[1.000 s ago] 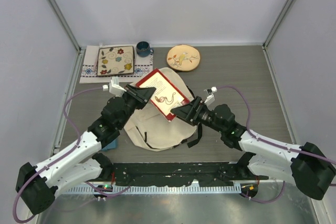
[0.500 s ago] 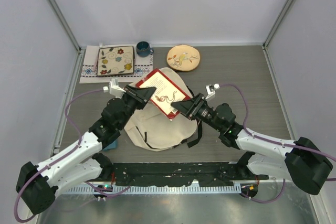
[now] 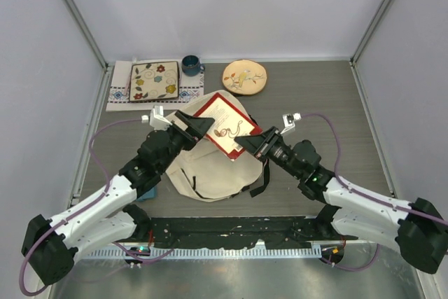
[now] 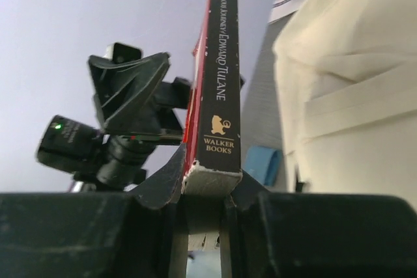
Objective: Pack the student bag
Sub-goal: Pick up the book from the center of the board.
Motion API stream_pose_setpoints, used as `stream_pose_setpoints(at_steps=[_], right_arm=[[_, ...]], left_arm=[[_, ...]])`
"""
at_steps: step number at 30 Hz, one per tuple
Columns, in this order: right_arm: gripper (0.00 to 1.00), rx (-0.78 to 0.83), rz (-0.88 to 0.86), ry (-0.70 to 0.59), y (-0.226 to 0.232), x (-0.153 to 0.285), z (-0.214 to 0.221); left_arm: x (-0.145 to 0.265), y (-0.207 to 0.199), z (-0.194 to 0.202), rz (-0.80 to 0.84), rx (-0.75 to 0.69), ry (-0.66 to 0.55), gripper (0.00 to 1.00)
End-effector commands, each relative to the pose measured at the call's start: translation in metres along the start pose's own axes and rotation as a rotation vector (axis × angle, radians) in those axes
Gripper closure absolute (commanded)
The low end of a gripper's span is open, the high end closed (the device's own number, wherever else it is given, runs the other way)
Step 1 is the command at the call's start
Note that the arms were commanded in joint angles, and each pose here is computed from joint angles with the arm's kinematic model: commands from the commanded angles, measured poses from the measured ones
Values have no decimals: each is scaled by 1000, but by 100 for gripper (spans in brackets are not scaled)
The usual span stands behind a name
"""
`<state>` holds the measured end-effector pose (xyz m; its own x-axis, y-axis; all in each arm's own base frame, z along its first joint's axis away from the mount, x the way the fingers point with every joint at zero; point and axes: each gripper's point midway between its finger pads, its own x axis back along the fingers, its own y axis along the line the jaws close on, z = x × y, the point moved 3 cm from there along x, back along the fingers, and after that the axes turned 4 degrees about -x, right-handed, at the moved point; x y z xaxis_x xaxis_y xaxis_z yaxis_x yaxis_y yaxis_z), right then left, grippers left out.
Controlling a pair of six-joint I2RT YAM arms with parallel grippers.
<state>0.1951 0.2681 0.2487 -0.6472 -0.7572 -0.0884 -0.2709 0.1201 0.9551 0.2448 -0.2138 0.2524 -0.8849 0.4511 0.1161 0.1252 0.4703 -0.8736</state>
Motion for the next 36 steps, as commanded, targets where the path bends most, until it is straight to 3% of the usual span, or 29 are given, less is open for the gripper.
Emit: stream_pose_setpoints(at_steps=[1, 2, 8, 20, 29, 36], right_arm=[[99, 125, 102, -194, 9, 21, -36], [99, 136, 199, -232, -6, 28, -42], [99, 209, 340, -334, -14, 63, -62], [99, 266, 497, -407, -21, 103, -78], [99, 234, 530, -412, -27, 114, -76], [99, 226, 539, -413, -31, 114, -75]], left_arm=[[11, -2, -2, -41, -172, 56, 2], [14, 6, 2, -79, -211, 94, 0], [26, 29, 26, -148, -411, 300, 0], [53, 42, 57, -247, -727, 430, 0], [61, 41, 93, -212, -797, 506, 0], [62, 20, 134, -69, -850, 618, 0]])
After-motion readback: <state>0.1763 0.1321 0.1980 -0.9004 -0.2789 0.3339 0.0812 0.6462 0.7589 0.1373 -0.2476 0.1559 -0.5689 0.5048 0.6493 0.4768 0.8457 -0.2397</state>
